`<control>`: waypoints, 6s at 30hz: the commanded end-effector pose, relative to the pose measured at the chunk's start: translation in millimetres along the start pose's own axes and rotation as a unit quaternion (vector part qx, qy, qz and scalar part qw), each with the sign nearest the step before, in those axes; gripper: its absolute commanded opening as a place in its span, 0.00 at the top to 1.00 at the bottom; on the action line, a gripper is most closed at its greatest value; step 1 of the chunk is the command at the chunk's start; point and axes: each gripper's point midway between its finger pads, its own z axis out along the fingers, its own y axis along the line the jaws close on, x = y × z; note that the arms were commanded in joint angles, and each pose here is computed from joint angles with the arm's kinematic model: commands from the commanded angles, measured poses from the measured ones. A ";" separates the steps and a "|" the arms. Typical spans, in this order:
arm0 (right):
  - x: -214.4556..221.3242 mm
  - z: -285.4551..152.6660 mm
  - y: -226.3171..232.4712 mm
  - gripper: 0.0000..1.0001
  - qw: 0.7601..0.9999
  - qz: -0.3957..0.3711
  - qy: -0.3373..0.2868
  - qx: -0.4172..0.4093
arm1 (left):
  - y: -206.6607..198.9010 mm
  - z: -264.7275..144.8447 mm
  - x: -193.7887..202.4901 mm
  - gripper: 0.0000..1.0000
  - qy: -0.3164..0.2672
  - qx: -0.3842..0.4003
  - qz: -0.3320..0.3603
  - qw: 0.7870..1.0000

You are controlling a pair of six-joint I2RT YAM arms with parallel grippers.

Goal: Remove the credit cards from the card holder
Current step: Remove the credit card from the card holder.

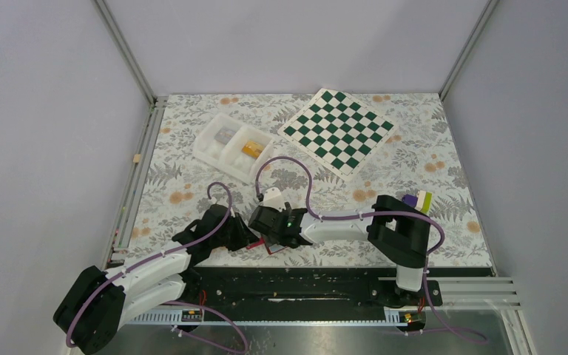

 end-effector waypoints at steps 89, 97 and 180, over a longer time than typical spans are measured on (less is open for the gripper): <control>-13.0 -25.6 -24.3 0.82 0.956 0.204 -0.070 -0.197 | -74.0 46.8 -13.9 0.89 0.006 0.015 0.038 0.999; -15.6 -34.0 -24.4 0.74 0.952 0.213 -0.075 -0.208 | -89.0 49.0 -9.9 0.89 0.012 0.040 0.046 0.998; 5.4 -17.9 -50.6 0.67 0.955 0.216 -0.028 -0.200 | -48.2 44.9 14.4 0.89 0.049 0.008 0.055 0.997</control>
